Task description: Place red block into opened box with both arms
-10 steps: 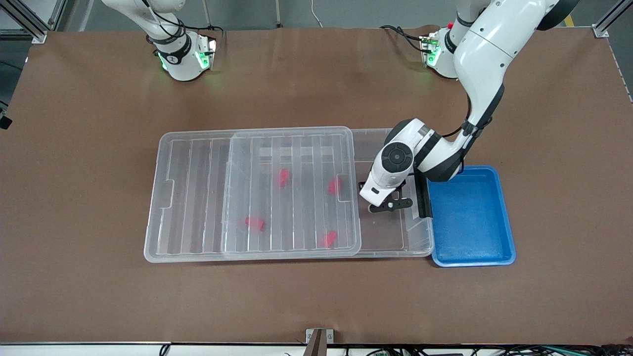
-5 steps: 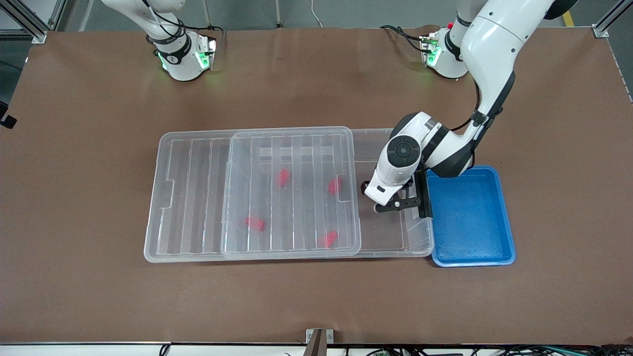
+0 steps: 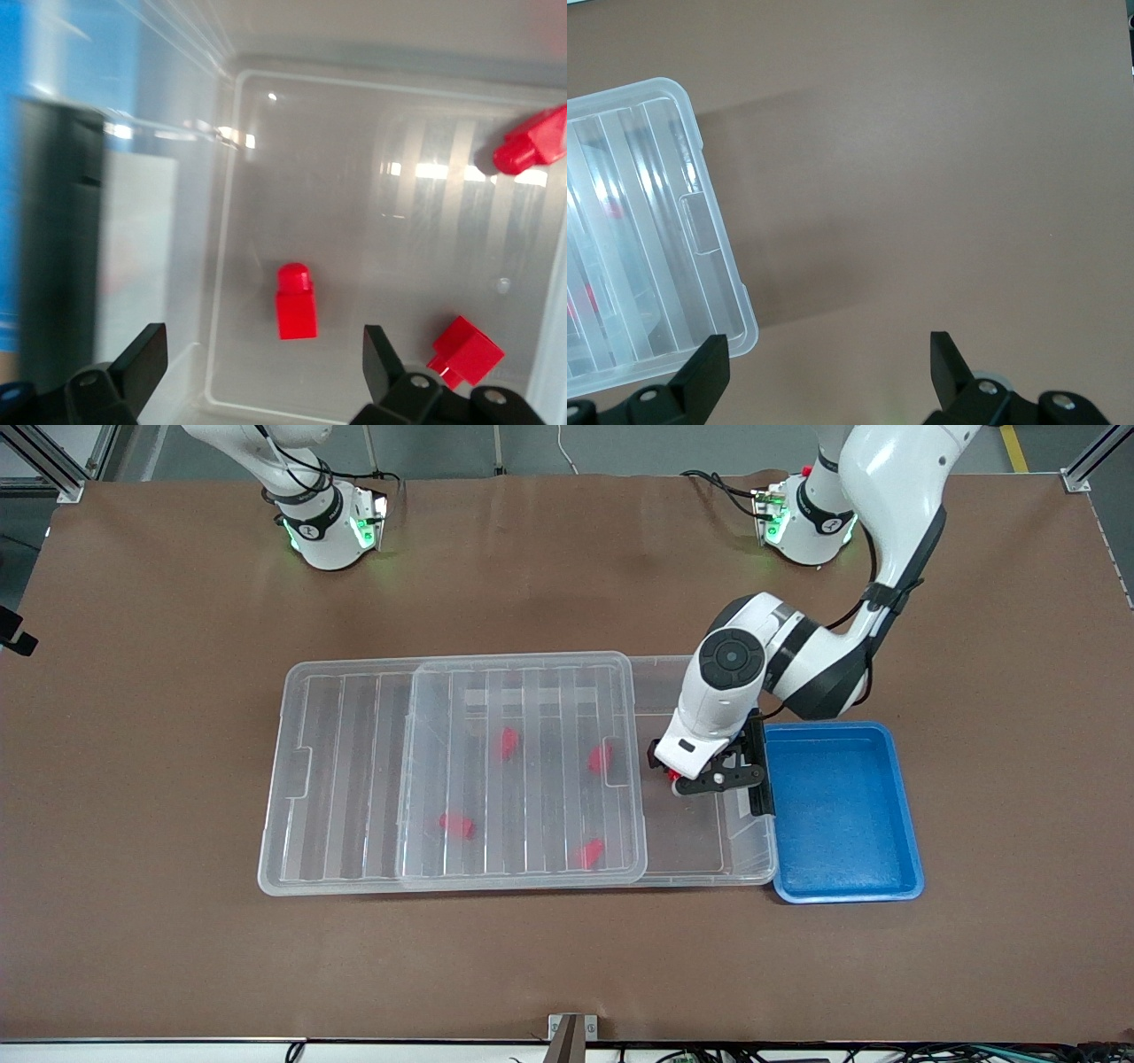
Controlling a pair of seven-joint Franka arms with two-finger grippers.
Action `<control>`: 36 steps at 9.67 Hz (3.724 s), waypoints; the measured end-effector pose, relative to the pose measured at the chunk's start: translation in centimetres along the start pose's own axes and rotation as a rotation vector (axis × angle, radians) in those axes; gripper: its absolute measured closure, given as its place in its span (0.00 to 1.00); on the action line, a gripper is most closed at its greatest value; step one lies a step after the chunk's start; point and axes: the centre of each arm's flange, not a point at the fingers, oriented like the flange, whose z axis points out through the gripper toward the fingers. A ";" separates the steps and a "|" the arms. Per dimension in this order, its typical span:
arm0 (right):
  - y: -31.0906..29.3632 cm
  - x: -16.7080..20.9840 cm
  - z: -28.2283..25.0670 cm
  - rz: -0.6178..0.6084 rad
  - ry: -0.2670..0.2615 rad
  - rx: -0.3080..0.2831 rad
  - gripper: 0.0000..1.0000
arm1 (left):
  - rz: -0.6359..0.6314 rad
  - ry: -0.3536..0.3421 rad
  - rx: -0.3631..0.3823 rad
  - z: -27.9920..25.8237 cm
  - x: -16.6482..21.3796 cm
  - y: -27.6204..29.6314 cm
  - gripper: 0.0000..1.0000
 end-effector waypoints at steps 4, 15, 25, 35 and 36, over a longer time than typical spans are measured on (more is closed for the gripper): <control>-1.4 1.6 3.0 -0.043 -0.038 0.009 0.04 | 0.039 0.023 0.005 -13.9 5.7 -7.9 0.00; -9.8 6.3 32.0 -0.420 -0.124 0.100 0.95 | 0.136 0.025 -0.043 -31.7 3.3 -25.4 0.00; -17.0 4.2 33.0 -0.381 -0.173 0.227 0.94 | 0.203 -0.050 -0.028 -30.9 -1.8 -28.3 0.00; -26.0 2.7 33.6 -0.344 -0.212 0.268 0.94 | 0.199 -0.053 -0.028 -30.6 -1.6 -28.5 0.00; -26.3 2.9 33.7 -0.343 -0.213 0.272 0.94 | 0.198 -0.052 -0.029 -30.6 -1.6 -28.6 0.00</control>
